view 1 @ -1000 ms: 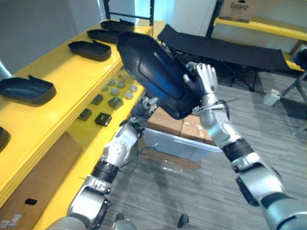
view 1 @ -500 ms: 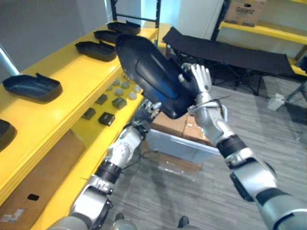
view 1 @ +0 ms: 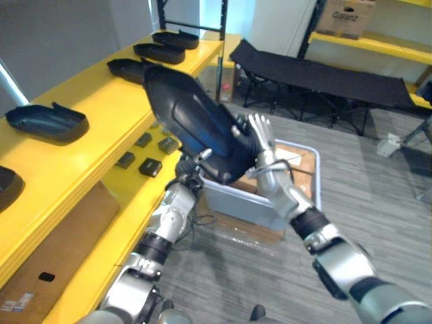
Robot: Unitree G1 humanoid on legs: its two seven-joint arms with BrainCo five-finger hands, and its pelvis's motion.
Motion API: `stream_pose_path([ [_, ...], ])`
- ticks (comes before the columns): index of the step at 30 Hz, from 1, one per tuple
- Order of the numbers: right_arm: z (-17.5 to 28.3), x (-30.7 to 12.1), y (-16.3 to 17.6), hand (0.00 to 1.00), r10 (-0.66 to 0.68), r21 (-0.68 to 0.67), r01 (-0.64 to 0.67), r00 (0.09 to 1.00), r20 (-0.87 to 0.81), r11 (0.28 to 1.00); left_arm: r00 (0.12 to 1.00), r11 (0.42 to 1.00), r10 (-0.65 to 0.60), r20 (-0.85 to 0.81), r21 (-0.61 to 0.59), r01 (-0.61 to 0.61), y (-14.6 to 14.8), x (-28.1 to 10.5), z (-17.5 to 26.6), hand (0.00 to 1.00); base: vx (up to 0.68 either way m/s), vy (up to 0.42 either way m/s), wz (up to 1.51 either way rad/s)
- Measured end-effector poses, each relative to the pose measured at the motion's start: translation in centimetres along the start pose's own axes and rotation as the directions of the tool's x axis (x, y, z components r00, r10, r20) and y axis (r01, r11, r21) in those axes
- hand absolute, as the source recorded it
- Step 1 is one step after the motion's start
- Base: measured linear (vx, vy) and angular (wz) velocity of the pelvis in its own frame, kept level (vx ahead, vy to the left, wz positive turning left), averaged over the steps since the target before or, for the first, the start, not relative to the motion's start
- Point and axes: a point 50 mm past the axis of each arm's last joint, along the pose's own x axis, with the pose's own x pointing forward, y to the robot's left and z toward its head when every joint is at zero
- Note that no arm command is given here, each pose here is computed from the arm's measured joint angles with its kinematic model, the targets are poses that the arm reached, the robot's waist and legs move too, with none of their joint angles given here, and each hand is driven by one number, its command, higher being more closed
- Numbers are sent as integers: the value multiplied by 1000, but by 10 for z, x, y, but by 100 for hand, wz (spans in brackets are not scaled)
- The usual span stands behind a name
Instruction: Walk over and take plastic housings, then place them on the shelf
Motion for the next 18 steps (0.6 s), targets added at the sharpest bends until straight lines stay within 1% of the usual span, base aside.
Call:
stream_pose_path([
  [8, -6, -20, 10, 100, -7, 67, 9, 999, -38, 998, 998, 999, 22, 59, -49, -19, 1, -2, 2, 100, 0, 0, -1],
  [11, 2, -26, 15, 100, -17, 94, 17, 1000, -10, 995, 997, 997, 34, 70, -66, -29, 5, -3, 3, 100, -2, 3, -2],
  [18, 11, -32, 21, 100, -48, 124, 47, 999, 4, 991, 997, 998, -6, 80, -64, 11, 6, -4, 3, 100, 0, 1, -1],
])
